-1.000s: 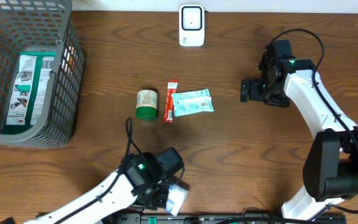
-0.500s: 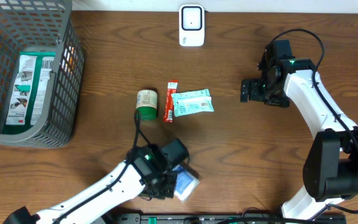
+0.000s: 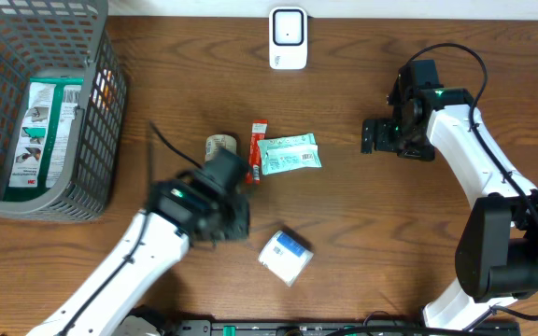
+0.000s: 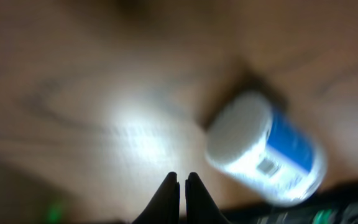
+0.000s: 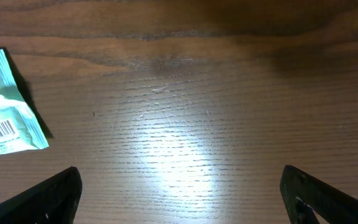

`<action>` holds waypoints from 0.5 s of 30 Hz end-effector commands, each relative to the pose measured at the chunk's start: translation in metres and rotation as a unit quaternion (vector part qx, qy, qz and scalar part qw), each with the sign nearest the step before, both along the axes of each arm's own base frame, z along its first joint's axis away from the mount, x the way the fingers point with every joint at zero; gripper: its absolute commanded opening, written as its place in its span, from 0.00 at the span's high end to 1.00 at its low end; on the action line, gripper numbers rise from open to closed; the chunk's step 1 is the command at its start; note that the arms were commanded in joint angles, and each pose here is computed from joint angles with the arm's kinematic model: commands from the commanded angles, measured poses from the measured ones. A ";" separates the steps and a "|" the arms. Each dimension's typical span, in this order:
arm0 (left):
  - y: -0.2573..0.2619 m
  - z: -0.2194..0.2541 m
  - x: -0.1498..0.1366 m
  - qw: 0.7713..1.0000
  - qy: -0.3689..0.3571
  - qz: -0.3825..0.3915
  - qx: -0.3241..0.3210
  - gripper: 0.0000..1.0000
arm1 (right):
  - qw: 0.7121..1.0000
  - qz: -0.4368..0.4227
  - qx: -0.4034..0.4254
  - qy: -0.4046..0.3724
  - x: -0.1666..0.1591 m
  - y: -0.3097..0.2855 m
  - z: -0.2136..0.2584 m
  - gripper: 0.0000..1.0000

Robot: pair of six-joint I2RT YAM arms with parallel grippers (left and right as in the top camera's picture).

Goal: Scan the item barcode

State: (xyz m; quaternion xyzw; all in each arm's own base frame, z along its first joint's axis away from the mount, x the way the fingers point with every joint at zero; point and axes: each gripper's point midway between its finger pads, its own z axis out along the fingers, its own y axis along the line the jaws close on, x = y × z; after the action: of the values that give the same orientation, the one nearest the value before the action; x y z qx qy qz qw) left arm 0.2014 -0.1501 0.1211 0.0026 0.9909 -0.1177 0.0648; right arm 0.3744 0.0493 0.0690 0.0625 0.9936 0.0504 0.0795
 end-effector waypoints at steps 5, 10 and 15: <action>0.043 0.059 0.066 0.993 -0.105 0.050 -0.010 0.92 | 1.000 0.001 -0.002 -0.012 0.004 0.000 0.008 0.01; 0.078 0.092 0.090 0.984 -0.146 0.100 -0.009 0.92 | 1.000 0.001 -0.002 -0.013 0.004 0.000 0.008 0.01; 0.099 0.120 0.102 0.978 -0.173 0.115 -0.001 0.92 | 0.999 0.001 0.001 -0.038 0.016 0.001 0.011 0.01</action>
State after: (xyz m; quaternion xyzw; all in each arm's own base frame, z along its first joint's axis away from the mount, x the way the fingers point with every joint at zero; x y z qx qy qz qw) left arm 0.2954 -0.0596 0.2229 -0.1058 0.9614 -0.1180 0.2251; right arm 0.3840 0.0503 0.0709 0.0616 0.9917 0.0535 0.0992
